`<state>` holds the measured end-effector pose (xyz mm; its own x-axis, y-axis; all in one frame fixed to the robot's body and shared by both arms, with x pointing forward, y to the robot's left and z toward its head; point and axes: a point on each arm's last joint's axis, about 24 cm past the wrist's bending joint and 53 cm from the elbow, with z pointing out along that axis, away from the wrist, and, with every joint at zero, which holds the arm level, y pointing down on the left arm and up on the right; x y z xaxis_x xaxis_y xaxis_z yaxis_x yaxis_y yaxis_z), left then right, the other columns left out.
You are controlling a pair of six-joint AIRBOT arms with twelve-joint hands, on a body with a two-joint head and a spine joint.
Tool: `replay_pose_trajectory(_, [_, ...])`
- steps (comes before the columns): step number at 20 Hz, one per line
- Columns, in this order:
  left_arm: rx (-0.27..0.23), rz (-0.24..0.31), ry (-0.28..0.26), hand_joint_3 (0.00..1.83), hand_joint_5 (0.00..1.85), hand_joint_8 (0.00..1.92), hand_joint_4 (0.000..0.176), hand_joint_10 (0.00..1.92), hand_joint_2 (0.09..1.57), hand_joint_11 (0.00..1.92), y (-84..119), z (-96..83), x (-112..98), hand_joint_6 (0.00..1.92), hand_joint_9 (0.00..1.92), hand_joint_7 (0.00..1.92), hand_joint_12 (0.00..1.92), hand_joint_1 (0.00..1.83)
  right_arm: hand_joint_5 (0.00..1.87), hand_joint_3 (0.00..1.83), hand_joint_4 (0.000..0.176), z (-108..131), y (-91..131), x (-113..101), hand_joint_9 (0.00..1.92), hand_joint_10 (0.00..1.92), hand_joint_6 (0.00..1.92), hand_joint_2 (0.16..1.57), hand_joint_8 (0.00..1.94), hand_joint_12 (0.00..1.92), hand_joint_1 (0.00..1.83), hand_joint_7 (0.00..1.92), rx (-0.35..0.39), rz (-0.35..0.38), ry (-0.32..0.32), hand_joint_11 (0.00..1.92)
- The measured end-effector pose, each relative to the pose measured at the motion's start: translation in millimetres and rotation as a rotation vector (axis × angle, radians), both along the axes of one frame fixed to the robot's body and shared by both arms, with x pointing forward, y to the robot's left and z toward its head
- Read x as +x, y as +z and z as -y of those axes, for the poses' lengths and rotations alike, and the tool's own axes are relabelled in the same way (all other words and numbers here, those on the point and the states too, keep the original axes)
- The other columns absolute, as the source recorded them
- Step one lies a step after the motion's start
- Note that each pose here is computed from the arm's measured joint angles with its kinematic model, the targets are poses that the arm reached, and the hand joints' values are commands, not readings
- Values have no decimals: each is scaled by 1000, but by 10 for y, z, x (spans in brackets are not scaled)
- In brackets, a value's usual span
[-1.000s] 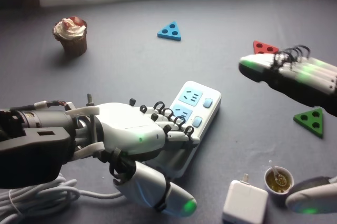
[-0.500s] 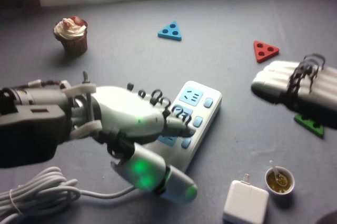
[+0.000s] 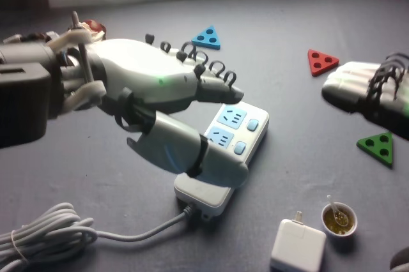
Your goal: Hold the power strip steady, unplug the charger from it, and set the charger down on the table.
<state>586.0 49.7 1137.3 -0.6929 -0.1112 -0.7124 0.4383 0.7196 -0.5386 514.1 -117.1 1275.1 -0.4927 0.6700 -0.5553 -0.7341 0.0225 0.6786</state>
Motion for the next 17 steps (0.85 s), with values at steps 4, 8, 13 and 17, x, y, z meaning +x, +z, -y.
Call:
replay_pose_trajectory(4, [-12,17,-10,0,145,0,0,0,982,55,178,57,11,0,96,129,12,0,58,2,0,-51,8,-68,93,12,12,886,9,223,477,69,2,4,24,52])
replay_pose_trajectory(8, [-14,5,-25,0,122,0,0,0,978,55,240,95,-77,0,81,106,11,0,72,2,0,-16,16,-21,121,2,1,893,0,234,536,98,16,-10,5,54])
replay_pose_trajectory(13, [-25,10,-17,0,104,0,0,0,981,40,347,79,-52,0,61,88,4,0,91,4,0,-78,59,-156,150,13,12,904,12,248,539,123,13,30,42,82])
replay_pose_trajectory(17, [-24,17,-18,3,134,12,0,13,989,77,426,72,-43,11,95,122,19,0,120,2,0,-82,158,-239,185,6,4,924,4,283,502,152,50,55,57,112])
